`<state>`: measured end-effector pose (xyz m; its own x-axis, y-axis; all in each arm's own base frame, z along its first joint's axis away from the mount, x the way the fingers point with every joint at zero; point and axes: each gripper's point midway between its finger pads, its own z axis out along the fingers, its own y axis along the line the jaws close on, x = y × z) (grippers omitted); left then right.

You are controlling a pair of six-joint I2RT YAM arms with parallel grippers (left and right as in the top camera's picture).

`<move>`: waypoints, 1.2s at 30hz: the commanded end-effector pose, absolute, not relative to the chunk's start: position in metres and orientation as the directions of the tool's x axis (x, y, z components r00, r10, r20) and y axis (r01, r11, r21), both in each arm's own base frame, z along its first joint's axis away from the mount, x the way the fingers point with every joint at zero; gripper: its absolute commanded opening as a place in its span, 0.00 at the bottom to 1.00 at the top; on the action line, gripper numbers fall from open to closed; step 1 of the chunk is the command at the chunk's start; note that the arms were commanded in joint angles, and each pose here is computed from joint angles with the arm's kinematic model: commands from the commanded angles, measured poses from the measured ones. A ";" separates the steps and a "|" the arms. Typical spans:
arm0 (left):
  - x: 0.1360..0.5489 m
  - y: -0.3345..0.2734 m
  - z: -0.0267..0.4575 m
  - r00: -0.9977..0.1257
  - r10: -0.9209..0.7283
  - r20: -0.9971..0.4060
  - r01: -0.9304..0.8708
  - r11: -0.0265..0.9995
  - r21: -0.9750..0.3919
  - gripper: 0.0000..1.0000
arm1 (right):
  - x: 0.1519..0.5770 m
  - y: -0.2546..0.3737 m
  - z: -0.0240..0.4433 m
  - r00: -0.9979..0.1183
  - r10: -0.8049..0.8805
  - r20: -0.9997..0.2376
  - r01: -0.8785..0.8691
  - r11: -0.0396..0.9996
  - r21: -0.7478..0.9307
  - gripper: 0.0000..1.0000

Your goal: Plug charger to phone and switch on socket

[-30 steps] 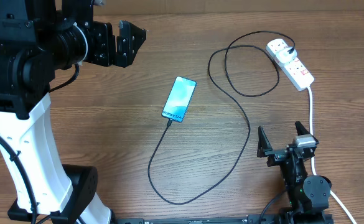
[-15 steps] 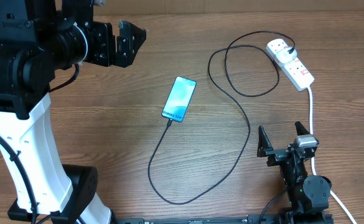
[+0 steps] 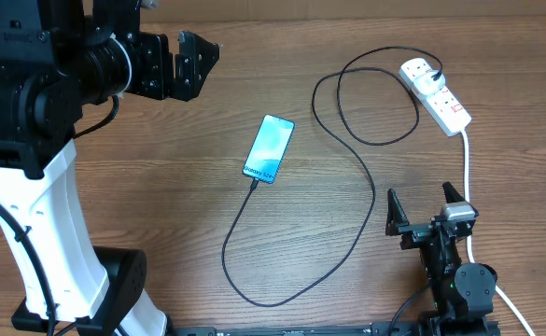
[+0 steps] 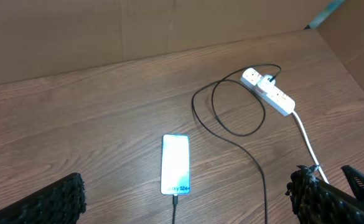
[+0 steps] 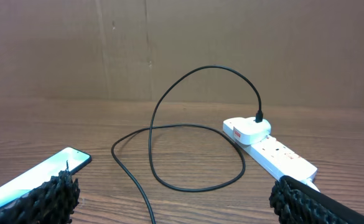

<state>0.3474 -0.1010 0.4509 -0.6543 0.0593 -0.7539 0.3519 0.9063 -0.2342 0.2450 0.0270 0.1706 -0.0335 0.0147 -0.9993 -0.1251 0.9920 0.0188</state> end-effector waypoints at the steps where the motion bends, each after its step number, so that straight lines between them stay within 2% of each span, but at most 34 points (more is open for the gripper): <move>1: 0.351 -0.104 0.447 -0.663 0.060 -0.747 0.350 0.906 -0.237 1.00 | 0.245 0.026 0.170 -0.025 0.013 -1.000 -0.120 0.993 0.016 1.00; 20: 0.351 -0.104 0.447 -0.662 0.061 -0.747 0.350 0.907 -0.237 1.00 | 0.245 0.026 0.170 -0.025 0.013 -1.000 -0.120 0.993 0.016 1.00; 24: 0.354 -0.095 0.445 -0.656 0.076 -0.751 0.323 0.928 -0.188 1.00 | 0.245 0.026 0.170 -0.025 0.013 -1.000 -0.120 0.993 0.016 1.00; 28: 0.353 -0.096 0.445 -0.658 0.072 -0.749 0.324 0.926 -0.196 1.00 | 0.245 0.026 0.170 -0.025 0.013 -1.000 -0.120 0.993 0.016 1.00; 36: 0.357 -0.091 0.398 -0.759 0.078 -0.647 0.272 0.940 -0.205 1.00 | 0.245 0.026 0.170 -0.025 0.013 -1.000 -0.120 0.993 0.016 1.00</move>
